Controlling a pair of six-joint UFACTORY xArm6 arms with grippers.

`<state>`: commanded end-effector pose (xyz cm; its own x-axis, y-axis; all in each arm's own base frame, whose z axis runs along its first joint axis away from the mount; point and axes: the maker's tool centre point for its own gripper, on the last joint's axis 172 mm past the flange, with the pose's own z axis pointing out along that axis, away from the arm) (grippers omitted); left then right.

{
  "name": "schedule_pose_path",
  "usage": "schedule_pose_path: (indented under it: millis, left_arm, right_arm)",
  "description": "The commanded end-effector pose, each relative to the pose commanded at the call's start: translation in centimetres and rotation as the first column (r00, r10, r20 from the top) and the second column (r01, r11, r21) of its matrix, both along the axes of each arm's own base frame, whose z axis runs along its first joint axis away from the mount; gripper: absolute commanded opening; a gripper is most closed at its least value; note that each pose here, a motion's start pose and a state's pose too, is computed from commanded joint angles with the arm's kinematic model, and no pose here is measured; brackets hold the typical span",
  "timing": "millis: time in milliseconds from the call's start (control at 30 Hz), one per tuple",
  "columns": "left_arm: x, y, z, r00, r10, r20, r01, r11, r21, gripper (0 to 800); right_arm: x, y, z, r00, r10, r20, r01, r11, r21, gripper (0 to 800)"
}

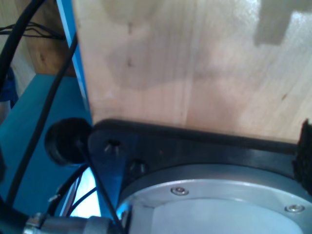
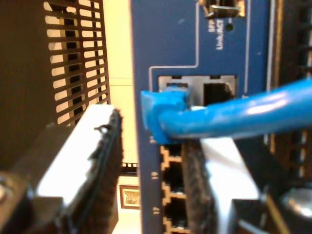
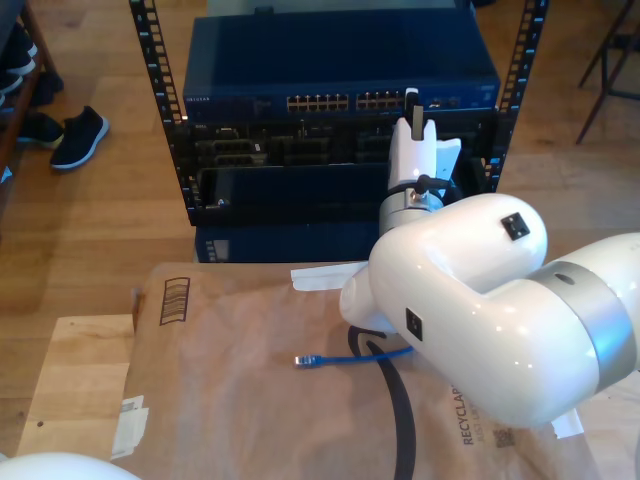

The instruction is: Grab the cable and plug it in

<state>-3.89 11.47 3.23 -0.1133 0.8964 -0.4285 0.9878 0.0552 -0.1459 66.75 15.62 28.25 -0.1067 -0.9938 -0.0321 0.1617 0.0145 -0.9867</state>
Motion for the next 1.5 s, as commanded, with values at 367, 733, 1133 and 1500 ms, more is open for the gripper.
schedule_pose_path:
  millis: [367, 733, 1133, 1500]
  left_arm:
    - [0.0, 0.0, 0.0, 1.000, 0.000, 0.000, 0.000, 1.000, 0.000, 800]
    - [0.0, 0.0, 0.0, 1.000, 0.002, 0.000, -0.002, 1.000, 0.000, 800]
    - [0.0, 0.0, 0.0, 1.000, 0.000, 0.000, 0.000, 1.000, 0.000, 800]
    - [0.0, 0.0, 0.0, 1.000, 0.000, 0.000, 0.000, 1.000, 0.000, 800]
  right_arm:
    - [-7.7, -2.0, -1.6, 0.983, 0.038, -0.179, -0.051, 0.996, -0.068, 402]
    - [-14.1, 0.7, -2.2, 0.840, 0.246, -0.483, -0.335, 0.936, -0.106, 615]
    - [-16.2, -16.9, -3.7, 0.624, 0.014, -0.781, -0.381, 0.878, -0.288, 702]
    - [-30.3, -34.1, -7.2, 0.182, -0.220, -0.958, -0.364, 0.890, -0.274, 792]
